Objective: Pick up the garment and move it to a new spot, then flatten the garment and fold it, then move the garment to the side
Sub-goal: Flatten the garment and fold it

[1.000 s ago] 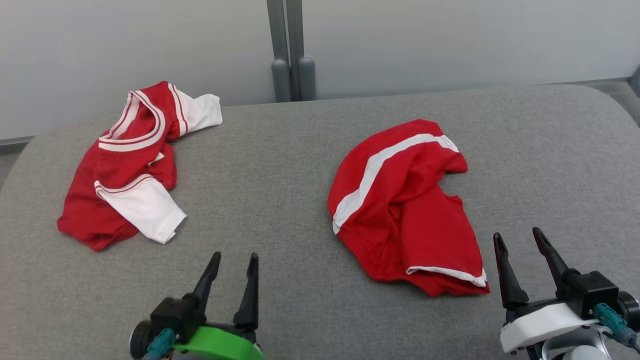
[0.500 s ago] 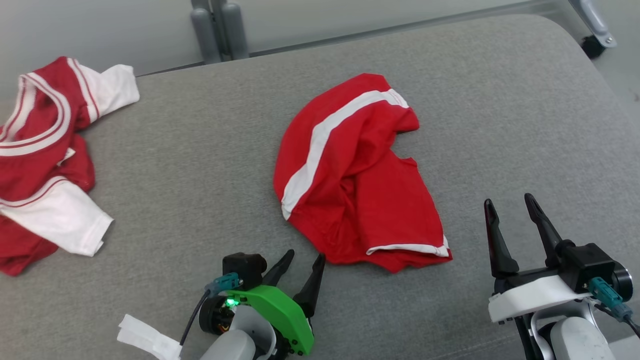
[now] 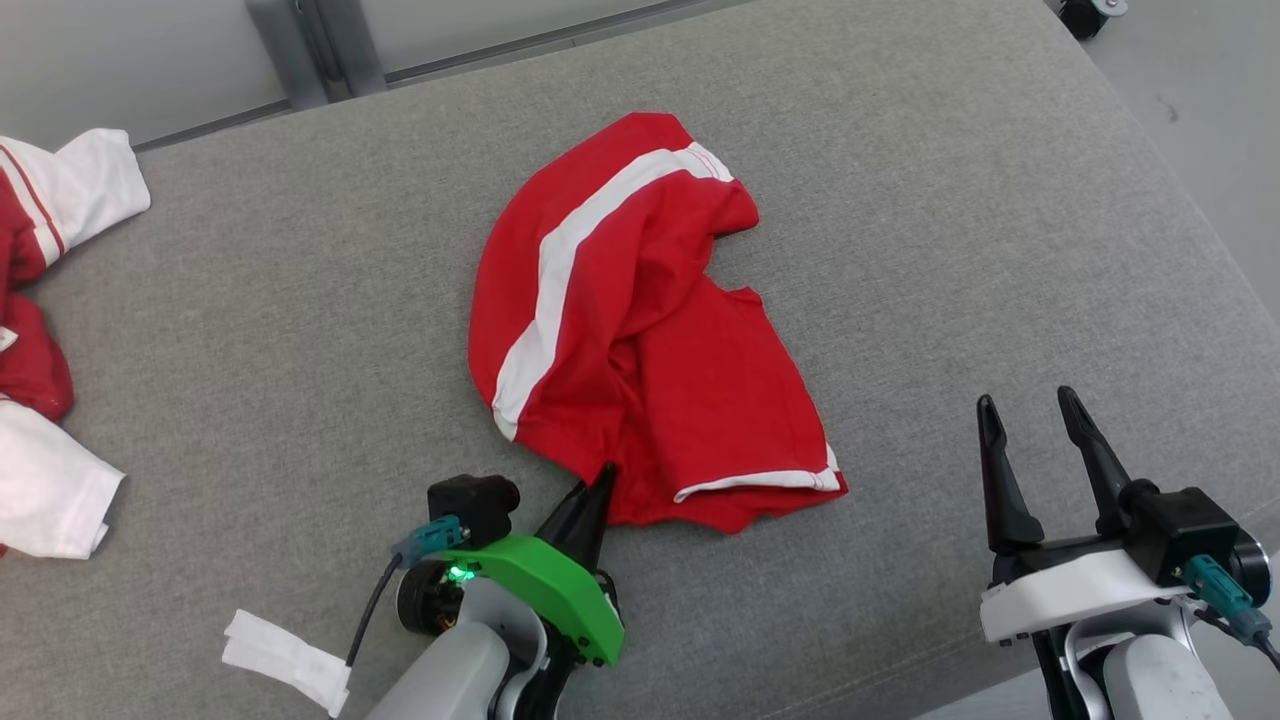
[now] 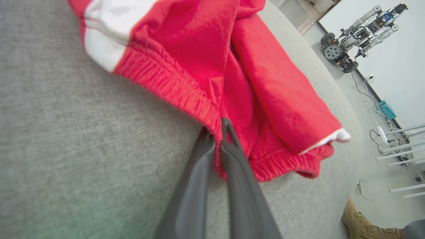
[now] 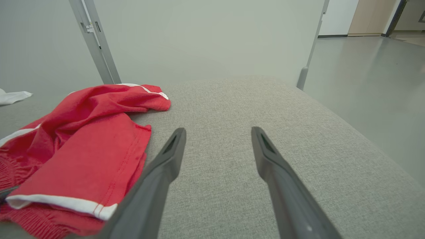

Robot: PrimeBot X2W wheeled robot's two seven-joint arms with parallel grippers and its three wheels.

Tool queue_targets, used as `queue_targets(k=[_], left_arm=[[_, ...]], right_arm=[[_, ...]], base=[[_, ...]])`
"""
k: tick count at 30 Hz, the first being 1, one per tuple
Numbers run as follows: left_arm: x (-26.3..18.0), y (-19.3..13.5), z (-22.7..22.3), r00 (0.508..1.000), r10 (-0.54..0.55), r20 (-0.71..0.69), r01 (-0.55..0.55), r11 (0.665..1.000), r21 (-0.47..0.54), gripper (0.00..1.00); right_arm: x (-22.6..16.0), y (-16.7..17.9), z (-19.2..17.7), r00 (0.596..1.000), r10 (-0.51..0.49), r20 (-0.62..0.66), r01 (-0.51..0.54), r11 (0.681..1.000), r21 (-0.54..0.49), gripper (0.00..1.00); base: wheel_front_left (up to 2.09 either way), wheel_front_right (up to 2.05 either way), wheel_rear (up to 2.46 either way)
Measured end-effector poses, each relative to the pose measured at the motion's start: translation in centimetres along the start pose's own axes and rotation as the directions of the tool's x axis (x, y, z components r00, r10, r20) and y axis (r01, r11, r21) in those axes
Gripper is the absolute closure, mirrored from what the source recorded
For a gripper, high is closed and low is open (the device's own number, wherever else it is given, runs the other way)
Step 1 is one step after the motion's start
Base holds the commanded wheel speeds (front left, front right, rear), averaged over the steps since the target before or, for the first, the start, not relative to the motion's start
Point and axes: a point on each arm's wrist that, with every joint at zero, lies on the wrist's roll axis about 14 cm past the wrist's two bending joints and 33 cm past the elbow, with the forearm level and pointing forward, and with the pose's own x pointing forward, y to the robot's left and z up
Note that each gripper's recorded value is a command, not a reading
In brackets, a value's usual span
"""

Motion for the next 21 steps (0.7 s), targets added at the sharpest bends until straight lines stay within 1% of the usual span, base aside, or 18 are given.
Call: queue_targets(k=[4,7,11,15,16,17,18,19,21], left_arm=[[-0.3,0.4,2.7,0.996,0.012,0.093,-0.009,1.000,-0.026,1.00],[-2.1,2.3,4.8,0.986,0.055,0.156,-0.056,0.998,-0.002,1.00],[-6.3,5.0,6.0,0.972,0.147,0.186,-0.155,0.988,0.028,1.00],[-11.0,6.8,7.7,0.943,0.244,0.226,-0.263,0.963,0.054,1.00],[-12.1,7.2,8.2,0.932,0.271,0.242,-0.291,0.955,0.051,1.00],[-13.1,7.6,8.7,0.917,0.300,0.263,-0.318,0.948,0.026,1.00],[-13.8,8.0,9.0,0.905,0.326,0.272,-0.343,0.939,0.017,0.64],[-14.6,8.5,8.7,0.900,0.353,0.257,-0.373,0.927,0.032,0.00],[-15.8,9.2,8.0,0.891,0.390,0.231,-0.412,0.910,0.055,0.00]], right_arm=[[-0.1,0.3,-0.5,1.000,0.008,-0.013,-0.008,1.000,0.006,0.00],[-0.3,0.9,-1.0,0.999,0.022,-0.029,-0.022,1.000,0.014,0.00],[0.0,2.6,-1.2,0.997,0.076,-0.029,-0.076,0.997,0.029,0.00],[0.7,5.0,-0.8,0.989,0.147,-0.009,-0.147,0.988,0.042,0.00],[0.8,5.4,-0.7,0.987,0.160,-0.004,-0.160,0.986,0.043,0.00],[1.0,5.7,-0.5,0.985,0.172,0.000,-0.172,0.984,0.043,0.00],[1.1,6.1,-0.4,0.983,0.183,0.004,-0.183,0.982,0.044,0.00],[1.1,6.7,-0.4,0.979,0.202,0.007,-0.202,0.978,0.044,0.00],[1.2,7.5,-0.3,0.974,0.226,0.011,-0.227,0.973,0.048,0.00]], base=[[0.00,0.00,0.00],[0.00,0.00,0.00],[0.00,0.00,0.00],[0.00,0.00,0.00],[0.00,0.00,0.00],[0.00,0.00,0.00],[0.00,0.00,0.00],[0.00,0.00,0.00],[0.00,0.00,0.00]])
